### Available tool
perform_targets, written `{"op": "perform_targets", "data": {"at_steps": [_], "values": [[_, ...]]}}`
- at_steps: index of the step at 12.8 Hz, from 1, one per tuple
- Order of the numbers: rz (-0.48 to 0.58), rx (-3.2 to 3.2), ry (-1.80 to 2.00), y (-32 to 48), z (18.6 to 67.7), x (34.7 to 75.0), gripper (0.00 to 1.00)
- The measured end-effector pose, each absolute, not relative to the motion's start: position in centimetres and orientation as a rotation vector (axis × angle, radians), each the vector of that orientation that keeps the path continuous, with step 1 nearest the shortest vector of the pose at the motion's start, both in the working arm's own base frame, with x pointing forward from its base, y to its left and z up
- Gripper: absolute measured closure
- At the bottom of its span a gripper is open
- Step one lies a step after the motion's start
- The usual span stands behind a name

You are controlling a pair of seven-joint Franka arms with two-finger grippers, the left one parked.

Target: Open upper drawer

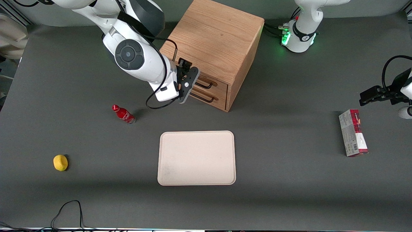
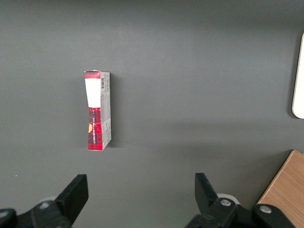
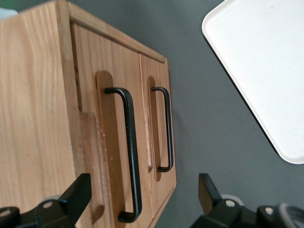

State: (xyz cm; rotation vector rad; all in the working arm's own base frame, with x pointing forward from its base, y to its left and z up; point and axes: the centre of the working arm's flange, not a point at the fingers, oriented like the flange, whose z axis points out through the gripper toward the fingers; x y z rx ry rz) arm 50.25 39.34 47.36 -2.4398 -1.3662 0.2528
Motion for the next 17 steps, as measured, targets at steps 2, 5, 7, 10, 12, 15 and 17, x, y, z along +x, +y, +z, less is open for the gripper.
{"op": "perform_targets", "data": {"at_steps": [2, 5, 7, 10, 12, 15, 17], "values": [[0.277, -2.402, -1.427, 39.2, 46.2, 49.9, 0.0], [0.299, -2.379, -1.462, 39.3, 44.2, 49.2, 0.0], [0.292, -2.366, -1.481, 39.3, 43.4, 49.1, 0.0], [0.261, -2.353, -1.499, 39.2, 42.4, 49.3, 0.0], [0.231, -2.355, -1.494, 39.4, 41.3, 49.2, 0.0], [0.215, -2.355, -1.486, 39.4, 40.1, 49.1, 0.0], [0.214, -2.353, -1.485, 39.4, 40.0, 49.2, 0.0]]}}
